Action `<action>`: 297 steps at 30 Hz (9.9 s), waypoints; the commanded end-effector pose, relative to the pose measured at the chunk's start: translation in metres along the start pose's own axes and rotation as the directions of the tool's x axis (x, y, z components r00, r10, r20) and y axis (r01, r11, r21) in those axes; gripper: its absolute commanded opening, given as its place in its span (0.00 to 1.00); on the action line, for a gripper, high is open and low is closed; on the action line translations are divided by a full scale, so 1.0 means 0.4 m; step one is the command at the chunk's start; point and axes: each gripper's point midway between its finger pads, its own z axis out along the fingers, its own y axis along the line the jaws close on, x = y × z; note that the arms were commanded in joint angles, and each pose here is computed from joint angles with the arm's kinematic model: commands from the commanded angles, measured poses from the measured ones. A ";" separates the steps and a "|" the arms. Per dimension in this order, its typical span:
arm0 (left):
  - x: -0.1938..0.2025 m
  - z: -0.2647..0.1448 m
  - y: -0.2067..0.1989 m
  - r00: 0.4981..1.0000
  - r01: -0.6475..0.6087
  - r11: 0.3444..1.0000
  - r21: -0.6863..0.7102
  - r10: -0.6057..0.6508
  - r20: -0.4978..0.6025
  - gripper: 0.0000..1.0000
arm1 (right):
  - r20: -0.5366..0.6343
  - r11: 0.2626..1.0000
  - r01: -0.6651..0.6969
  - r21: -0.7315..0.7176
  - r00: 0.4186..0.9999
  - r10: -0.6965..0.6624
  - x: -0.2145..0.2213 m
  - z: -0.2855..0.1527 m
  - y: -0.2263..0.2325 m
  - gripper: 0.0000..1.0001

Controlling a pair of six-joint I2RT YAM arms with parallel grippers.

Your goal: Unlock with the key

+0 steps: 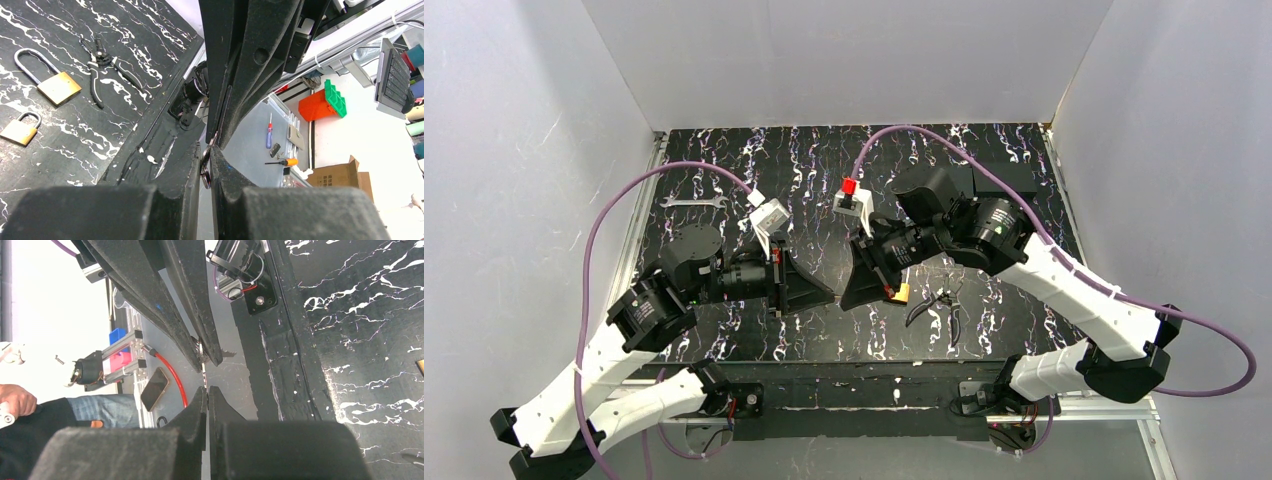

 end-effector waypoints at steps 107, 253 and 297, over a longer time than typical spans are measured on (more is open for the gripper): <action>-0.125 -0.107 0.153 0.984 0.035 0.869 -0.493 0.057 0.169 0.00 | 0.772 0.051 -0.943 0.329 0.300 0.561 -0.125 -0.165 -0.660 0.01; -0.227 0.236 0.431 0.952 0.298 0.789 -0.538 -0.199 0.234 0.00 | 0.590 0.056 -0.997 -0.045 0.019 0.807 -0.268 -0.138 -0.560 0.01; -0.235 0.251 0.459 0.927 0.368 0.776 -0.512 -0.261 0.271 0.00 | 0.587 0.103 -0.994 -0.032 0.065 0.807 -0.283 -0.132 -0.568 0.01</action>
